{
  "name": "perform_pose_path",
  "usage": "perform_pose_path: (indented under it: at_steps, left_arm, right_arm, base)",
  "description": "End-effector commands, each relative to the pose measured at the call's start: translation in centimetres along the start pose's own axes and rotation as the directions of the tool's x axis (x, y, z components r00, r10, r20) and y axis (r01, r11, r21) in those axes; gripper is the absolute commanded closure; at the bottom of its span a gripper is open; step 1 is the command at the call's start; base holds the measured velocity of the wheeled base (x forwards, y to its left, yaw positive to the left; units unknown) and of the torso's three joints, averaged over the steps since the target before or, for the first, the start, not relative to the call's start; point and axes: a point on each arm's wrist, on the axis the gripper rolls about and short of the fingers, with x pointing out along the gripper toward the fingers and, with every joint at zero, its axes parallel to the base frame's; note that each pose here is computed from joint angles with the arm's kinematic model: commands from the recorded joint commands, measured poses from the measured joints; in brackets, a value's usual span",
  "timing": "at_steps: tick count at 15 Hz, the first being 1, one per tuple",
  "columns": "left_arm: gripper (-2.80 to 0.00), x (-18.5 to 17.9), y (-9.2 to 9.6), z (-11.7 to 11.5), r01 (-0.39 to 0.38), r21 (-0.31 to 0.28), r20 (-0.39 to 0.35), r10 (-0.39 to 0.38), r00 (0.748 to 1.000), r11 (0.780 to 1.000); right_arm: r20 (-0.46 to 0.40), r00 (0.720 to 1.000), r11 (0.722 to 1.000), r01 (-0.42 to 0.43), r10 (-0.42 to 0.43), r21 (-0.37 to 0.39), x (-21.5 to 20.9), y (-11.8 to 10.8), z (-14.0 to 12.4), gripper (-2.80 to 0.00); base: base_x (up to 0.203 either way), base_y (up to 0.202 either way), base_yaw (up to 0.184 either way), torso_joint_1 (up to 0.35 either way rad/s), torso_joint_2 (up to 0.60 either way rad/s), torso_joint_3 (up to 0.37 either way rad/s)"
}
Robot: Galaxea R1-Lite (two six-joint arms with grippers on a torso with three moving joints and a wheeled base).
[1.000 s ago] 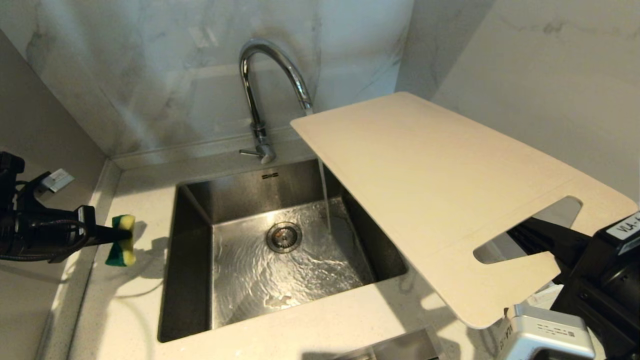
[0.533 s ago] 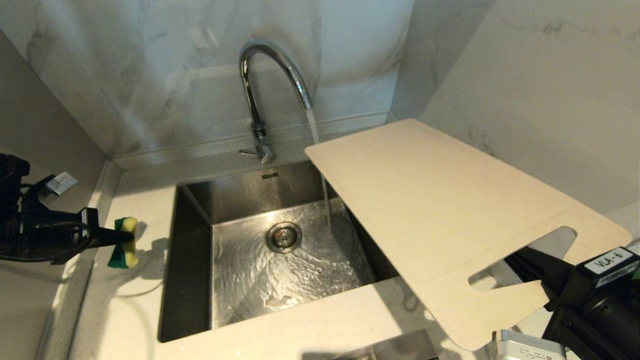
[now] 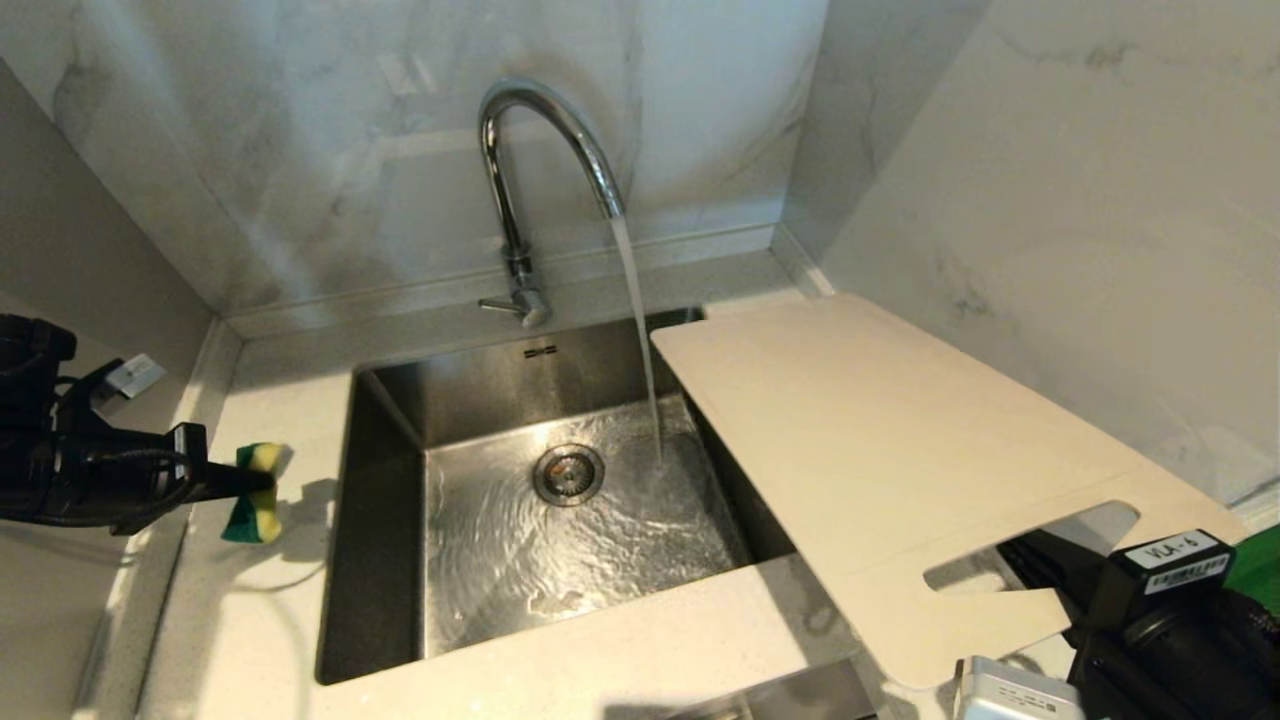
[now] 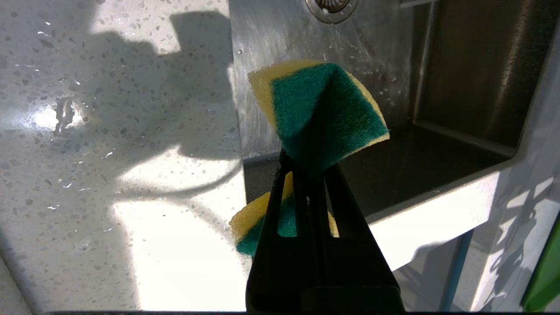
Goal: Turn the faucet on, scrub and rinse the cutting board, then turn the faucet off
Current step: Put down the cutting board
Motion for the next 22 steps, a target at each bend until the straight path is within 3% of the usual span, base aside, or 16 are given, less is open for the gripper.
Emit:
perform_pose_path:
  at_steps: [1,11,20,22]
  left_arm:
    - [0.0,0.4,0.3,-0.1,-0.001,-0.014,-0.014,0.001,1.0,1.0]
    - [0.0,1.6,1.0,-0.1,-0.008,-0.033,-0.044,0.006,0.999,0.999]
    - [0.0,1.8,1.1,-0.1,-0.004,-0.034,-0.046,0.003,0.999,0.999]
    - [0.0,2.1,1.1,-0.2,-0.002,-0.038,-0.055,0.0,0.998,0.999]
  right_arm:
    - [-0.002,1.0,0.999,-0.031,0.031,-0.019,0.4,0.5,0.2,0.0]
    - [-0.007,0.981,0.98,-0.195,0.195,-0.029,1.0,3.3,0.5,0.0]
    - [-0.015,0.962,0.96,-0.275,0.274,-0.053,1.5,4.8,0.7,0.0]
    - [-0.023,0.943,0.943,-0.332,0.332,0.002,1.3,5.5,0.6,0.0]
  base:
    - [0.0,0.0,0.0,0.0,0.0,0.0]
    - [0.0,0.0,0.0,0.0,0.0,0.0]
    - [0.0,0.0,0.0,0.0,0.0,0.0]
    - [0.0,0.0,0.0,0.0,0.0,0.0]
